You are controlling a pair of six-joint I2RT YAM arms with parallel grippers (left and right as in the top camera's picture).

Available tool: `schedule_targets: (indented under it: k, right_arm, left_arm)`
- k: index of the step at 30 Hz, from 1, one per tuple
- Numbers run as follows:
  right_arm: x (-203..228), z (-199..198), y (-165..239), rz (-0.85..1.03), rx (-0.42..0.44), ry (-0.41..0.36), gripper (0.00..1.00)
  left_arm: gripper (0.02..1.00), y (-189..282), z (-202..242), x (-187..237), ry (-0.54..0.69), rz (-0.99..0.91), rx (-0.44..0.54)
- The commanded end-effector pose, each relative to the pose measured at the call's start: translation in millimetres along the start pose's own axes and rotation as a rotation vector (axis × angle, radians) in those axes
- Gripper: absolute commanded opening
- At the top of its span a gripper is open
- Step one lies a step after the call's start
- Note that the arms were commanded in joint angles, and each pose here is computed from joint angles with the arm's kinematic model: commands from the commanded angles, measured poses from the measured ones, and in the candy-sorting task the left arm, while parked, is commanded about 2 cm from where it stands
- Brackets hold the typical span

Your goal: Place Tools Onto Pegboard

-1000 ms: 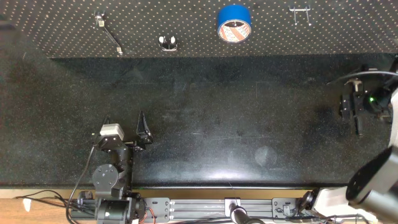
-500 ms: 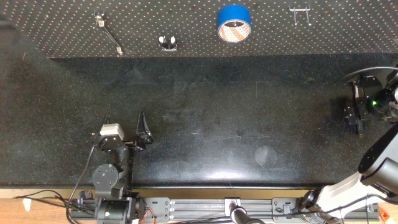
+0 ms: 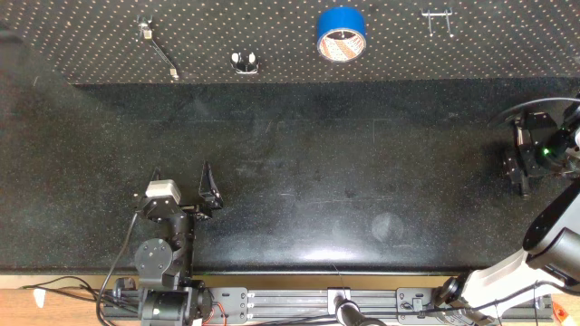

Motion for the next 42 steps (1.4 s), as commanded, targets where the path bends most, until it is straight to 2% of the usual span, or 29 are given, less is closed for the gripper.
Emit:
schedule_targets:
  k: [1, 8, 10, 12, 14, 16, 17, 23, 24, 29, 33, 39, 42]
  right_arm:
    - [0.9, -2.0, -10.4, 0.036, -0.012, -0.034, 0.976]
    - [-0.8, -0.2, -10.6, 0.020, -0.032, -0.041, 0.982]
    - [-0.8, -0.2, -10.7, 0.020, -0.033, -0.041, 0.890]
    - [-0.7, -0.1, -11.4, 0.023, -0.034, -0.041, 0.680]
    - [-0.7, -0.1, -12.3, 0.024, -0.036, -0.041, 0.553]
    - [-0.7, -0.1, -12.4, 0.025, -0.036, -0.041, 0.476]
    - [-0.7, -0.1, -12.4, 0.025, -0.036, -0.041, 0.386]
    - [-0.7, -0.2, -12.4, 0.025, -0.036, -0.061, 0.207]
    - [-0.8, -0.1, -12.4, 0.024, -0.035, -0.060, 0.150]
    - [-1.6, -0.1, -12.4, 0.018, -0.039, -0.068, 0.080]
    - [-1.6, -0.1, -12.4, 0.018, -0.039, -0.069, 0.077]
    - [-4.6, -2.5, -11.3, -0.003, -0.023, -0.115, 0.077]
    - [-7.5, -1.9, 2.3, -0.065, -0.018, -0.156, 0.075]
  left_arm:
    - [0.996, 0.3, -0.8, 0.7, -0.013, 0.000, 0.006]
    - [0.996, 0.3, -0.8, 0.7, -0.013, 0.000, 0.006]
    - [0.996, 0.3, -0.8, 0.8, -0.013, 0.000, 0.006]
    - [0.996, 0.3, -0.8, 0.7, -0.013, 0.000, 0.006]
    - [0.996, 0.3, -0.8, 0.7, -0.013, 0.000, 0.006]
    - [0.996, 0.3, -0.8, 0.7, -0.013, 0.000, 0.006]
    - [0.996, 0.3, -0.8, 0.7, -0.013, 0.000, 0.006]
    - [0.996, 0.3, -0.8, 0.7, -0.013, 0.000, 0.006]
    - [0.993, 0.3, -0.8, 0.7, -0.013, 0.000, 0.006]
    - [0.996, 0.3, -0.8, 0.7, -0.013, 0.000, 0.006]
    - [0.996, 0.3, -0.8, 0.7, -0.013, 0.000, 0.006]
    - [0.996, 0.3, -0.8, 0.7, -0.013, 0.000, 0.006]
    - [0.996, 0.3, -0.8, 0.7, -0.013, 0.000, 0.006]
Point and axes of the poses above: each gripper's point midway between its finger pads, its own y axis back along the fingers, its own z axis along the line the jaws close on, x = y × z, the point moved 8 cm from there along y, back along the fingers, and after that the axes turned 4 degrees about -y, right-handed, at the moved point
